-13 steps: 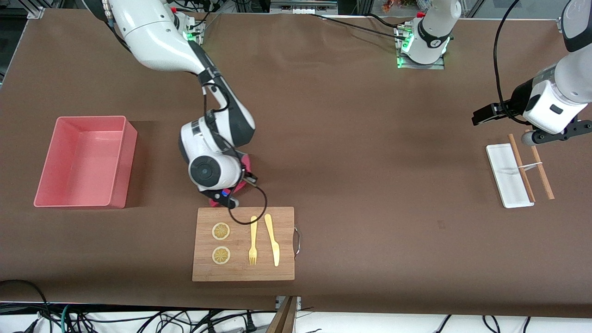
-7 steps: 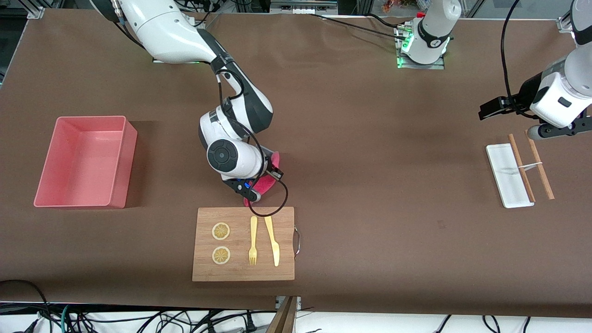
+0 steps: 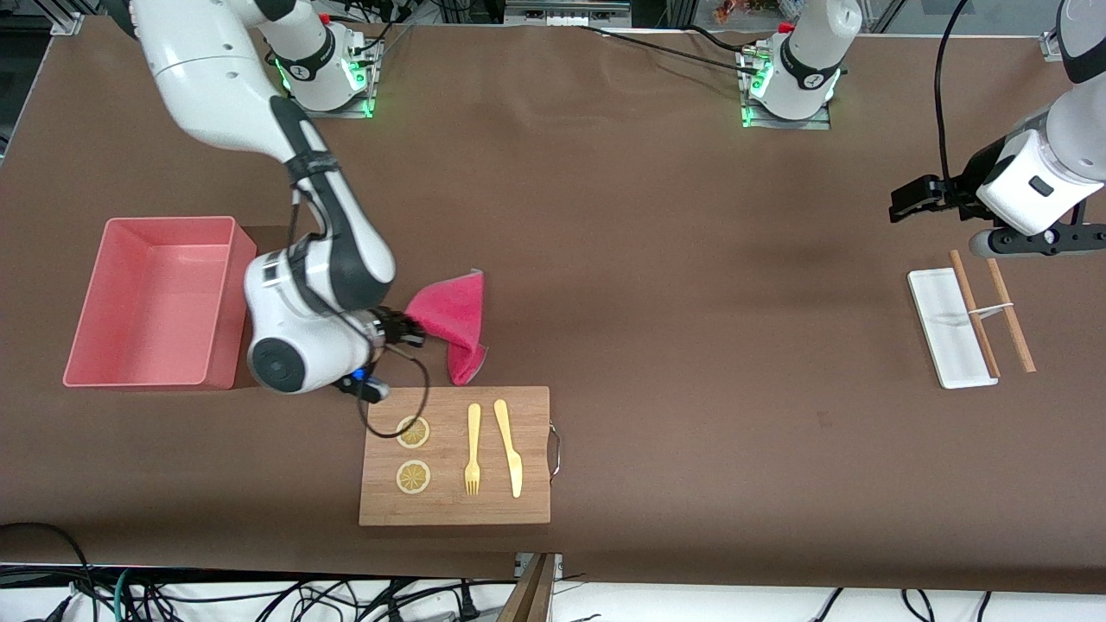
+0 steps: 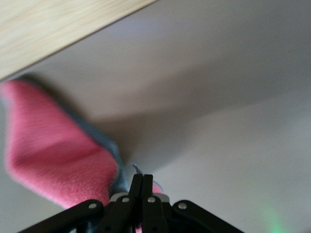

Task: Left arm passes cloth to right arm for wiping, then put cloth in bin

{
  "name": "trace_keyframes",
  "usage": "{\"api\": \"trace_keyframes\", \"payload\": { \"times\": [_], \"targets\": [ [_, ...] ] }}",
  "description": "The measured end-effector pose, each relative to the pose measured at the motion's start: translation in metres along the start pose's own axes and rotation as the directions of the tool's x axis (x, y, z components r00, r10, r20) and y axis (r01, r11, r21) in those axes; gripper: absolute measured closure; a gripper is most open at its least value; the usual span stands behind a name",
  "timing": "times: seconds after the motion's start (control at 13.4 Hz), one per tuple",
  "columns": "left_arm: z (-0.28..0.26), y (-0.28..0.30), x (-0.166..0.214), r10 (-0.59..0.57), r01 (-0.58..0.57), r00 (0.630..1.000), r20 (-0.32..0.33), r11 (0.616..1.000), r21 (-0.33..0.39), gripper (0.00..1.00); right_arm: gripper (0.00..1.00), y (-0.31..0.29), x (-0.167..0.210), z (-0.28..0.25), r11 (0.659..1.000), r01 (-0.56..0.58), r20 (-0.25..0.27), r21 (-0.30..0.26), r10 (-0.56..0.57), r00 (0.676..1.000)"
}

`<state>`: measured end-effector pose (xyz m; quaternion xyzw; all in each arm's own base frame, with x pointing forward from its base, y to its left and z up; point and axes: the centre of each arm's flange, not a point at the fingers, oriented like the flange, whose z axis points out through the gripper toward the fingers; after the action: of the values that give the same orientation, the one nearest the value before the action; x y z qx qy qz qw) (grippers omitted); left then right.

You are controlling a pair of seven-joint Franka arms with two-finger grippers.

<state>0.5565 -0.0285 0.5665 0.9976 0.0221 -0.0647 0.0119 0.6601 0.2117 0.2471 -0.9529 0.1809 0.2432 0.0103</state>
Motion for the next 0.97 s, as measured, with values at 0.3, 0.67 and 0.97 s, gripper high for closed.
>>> {"api": "trace_keyframes", "payload": {
  "times": [0.3,0.67,0.97],
  "targets": [
    [0.01,-0.002,0.022,0.071,-0.071,0.995,-0.069,0.997,0.003,0.0,0.98,0.057,0.033,0.012,0.99,0.094,0.006,-0.101,-0.094,0.996],
    [0.014,-0.006,0.03,0.076,-0.076,0.995,-0.069,0.997,0.007,0.0,0.98,0.123,0.066,-0.006,0.963,0.211,-0.011,-0.17,-0.216,0.976],
    [0.005,-0.021,0.028,0.063,-0.062,0.996,-0.066,0.998,0.005,0.0,0.98,0.153,0.059,-0.062,0.941,0.28,-0.046,-0.189,-0.293,0.955]
  ]
}}
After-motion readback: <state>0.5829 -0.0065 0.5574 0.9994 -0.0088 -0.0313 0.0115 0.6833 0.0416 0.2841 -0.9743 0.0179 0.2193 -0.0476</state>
